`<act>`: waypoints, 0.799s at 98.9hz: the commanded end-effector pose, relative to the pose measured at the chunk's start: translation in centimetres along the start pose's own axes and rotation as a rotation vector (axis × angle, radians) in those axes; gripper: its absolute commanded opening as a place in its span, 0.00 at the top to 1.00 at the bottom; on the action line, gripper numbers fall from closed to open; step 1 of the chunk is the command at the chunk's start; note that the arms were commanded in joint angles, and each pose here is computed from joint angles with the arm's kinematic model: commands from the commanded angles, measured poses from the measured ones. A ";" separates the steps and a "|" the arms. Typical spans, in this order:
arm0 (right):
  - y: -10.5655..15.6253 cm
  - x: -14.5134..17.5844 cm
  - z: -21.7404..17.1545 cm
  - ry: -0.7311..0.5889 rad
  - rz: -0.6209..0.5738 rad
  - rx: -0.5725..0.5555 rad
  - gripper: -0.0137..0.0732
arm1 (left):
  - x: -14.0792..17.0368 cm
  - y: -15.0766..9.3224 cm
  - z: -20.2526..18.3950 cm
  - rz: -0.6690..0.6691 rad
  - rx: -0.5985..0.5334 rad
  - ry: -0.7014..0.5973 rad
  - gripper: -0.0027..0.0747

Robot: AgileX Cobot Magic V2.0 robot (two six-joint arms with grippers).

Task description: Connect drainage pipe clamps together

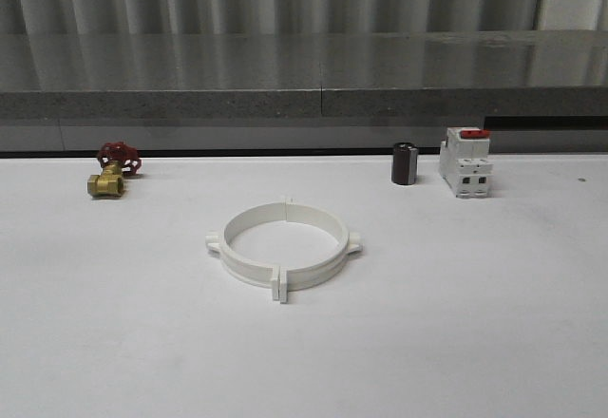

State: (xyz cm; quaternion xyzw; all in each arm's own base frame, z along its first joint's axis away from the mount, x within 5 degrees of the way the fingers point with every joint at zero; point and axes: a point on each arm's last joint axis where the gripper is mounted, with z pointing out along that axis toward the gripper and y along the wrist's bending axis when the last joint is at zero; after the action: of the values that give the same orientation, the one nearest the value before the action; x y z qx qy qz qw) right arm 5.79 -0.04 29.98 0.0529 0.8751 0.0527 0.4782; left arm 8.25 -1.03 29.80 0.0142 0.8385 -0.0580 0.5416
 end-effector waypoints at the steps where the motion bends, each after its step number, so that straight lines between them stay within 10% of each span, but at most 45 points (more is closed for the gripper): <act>1: 0.1 -1.1 -0.4 -0.080 -0.020 -0.005 0.98 | -1.3 0.0 -0.3 -0.011 -0.002 -0.091 0.99; 79: -0.3 4.6 1.3 -0.515 -0.092 -0.084 0.98 | -1.3 0.0 -0.3 -0.011 -0.002 -0.091 0.99</act>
State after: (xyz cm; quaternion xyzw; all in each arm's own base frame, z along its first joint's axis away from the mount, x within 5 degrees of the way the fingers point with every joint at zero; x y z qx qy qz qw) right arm 4.22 0.14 25.24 0.0129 0.7788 0.0473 0.6253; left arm 8.25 -1.03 29.80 0.0142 0.8385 -0.0580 0.5416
